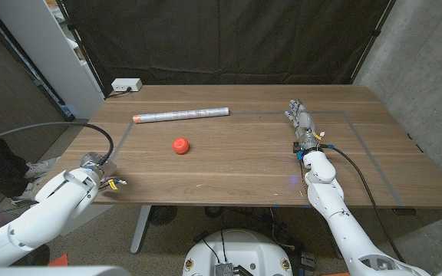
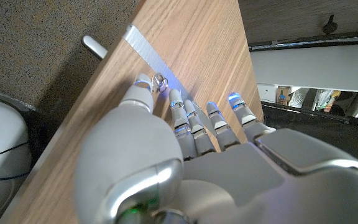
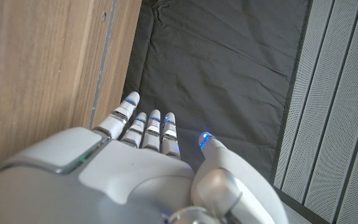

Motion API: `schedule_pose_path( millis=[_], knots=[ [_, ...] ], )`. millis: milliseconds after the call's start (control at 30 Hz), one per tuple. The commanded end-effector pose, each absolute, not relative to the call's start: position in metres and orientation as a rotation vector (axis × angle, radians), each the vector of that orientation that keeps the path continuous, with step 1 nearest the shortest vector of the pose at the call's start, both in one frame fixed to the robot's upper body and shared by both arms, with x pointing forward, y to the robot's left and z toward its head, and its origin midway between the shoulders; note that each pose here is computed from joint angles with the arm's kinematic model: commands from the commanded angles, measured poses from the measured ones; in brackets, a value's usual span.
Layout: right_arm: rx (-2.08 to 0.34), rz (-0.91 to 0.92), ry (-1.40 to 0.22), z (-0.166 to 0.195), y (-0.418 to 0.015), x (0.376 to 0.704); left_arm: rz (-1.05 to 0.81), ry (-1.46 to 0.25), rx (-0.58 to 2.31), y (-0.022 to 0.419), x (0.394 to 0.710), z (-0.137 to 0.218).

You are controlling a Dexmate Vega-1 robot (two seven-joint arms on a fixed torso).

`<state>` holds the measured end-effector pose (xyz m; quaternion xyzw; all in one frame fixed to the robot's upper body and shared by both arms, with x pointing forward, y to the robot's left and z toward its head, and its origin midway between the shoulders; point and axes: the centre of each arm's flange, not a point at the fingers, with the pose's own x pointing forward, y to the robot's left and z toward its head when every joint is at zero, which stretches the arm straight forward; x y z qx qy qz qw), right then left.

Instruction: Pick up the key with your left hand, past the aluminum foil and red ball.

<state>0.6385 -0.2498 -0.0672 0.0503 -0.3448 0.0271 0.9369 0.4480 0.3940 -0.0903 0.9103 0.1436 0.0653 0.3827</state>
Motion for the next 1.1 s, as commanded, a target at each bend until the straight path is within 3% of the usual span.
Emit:
schedule_pose_path(
  millis=[33, 1100],
  knots=[
    [0.110, 0.041, -0.703, -0.071, -0.253, 0.636, 0.167, 0.374, 2.333, 0.394, 0.448, -0.094],
    [0.151, -0.009, -0.702, -0.082, -0.266, 0.634, 0.214, 0.329, 2.491, 0.390, 0.462, -0.113]
  ],
)
